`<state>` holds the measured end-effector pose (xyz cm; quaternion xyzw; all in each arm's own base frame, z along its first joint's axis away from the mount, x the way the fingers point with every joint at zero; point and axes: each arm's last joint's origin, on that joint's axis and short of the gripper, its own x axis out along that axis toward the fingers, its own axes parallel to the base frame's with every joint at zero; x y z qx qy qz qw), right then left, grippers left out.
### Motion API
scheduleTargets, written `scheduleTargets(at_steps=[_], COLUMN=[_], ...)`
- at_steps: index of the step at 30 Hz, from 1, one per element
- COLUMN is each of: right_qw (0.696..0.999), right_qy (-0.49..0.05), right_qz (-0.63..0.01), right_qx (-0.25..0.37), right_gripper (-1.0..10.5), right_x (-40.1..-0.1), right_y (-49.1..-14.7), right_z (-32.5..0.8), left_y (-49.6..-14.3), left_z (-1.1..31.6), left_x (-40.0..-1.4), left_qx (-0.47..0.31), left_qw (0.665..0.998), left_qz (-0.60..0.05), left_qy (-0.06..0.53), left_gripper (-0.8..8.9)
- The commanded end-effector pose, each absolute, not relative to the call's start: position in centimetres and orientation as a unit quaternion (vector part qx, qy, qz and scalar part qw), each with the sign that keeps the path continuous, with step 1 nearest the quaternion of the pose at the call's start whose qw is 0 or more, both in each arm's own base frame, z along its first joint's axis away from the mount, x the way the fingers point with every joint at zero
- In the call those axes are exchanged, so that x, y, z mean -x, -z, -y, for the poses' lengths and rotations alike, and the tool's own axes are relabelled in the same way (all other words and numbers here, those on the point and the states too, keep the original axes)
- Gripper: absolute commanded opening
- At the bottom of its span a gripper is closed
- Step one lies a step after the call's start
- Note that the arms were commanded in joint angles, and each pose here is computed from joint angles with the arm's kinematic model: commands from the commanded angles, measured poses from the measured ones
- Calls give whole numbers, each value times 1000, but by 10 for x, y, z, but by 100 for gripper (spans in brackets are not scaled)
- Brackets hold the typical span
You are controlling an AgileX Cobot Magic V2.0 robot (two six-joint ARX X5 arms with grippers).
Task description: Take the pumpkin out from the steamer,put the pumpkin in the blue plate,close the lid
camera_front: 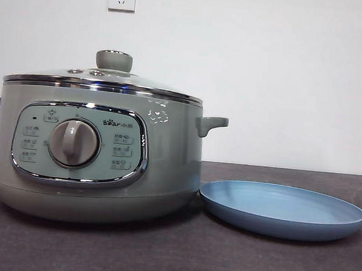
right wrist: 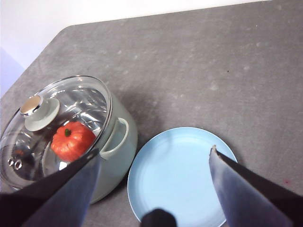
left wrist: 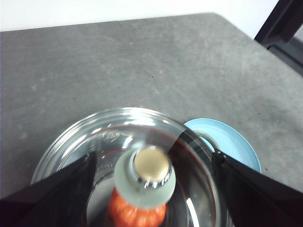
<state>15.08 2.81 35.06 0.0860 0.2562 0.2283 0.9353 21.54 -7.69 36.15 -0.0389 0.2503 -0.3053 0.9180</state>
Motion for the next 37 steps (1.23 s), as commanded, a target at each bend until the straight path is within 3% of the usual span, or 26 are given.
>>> scheduleTargets(at_steps=[1, 11, 24, 31, 37], right_qw=[935, 934, 931, 932, 932], right_qy=[-229, -229, -227, -226, -226], right_qz=[-256, -259, -271, -271, -270], right_qx=[-88, -88, -90, -89, -90], right_gripper=[382, 382, 382, 382, 382], right_x=[-151, -151, -151, -152, -152], right_y=[-351, -351, -348, -348, -348], right_z=[-28, -28, -28, -28, -28], left_y=[-358, -319, -305, -305, -306], left_z=[95, 139, 145, 145, 145], left_x=[-230, -259, -264, -263, -264], left_qx=[11, -59, -82, -86, -86], left_qw=[913, 890, 880, 876, 878], left_qz=[-266, -345, -373, -377, -372], left_qy=[309, 291, 284, 289, 289], left_gripper=[409, 409, 396, -18, -9])
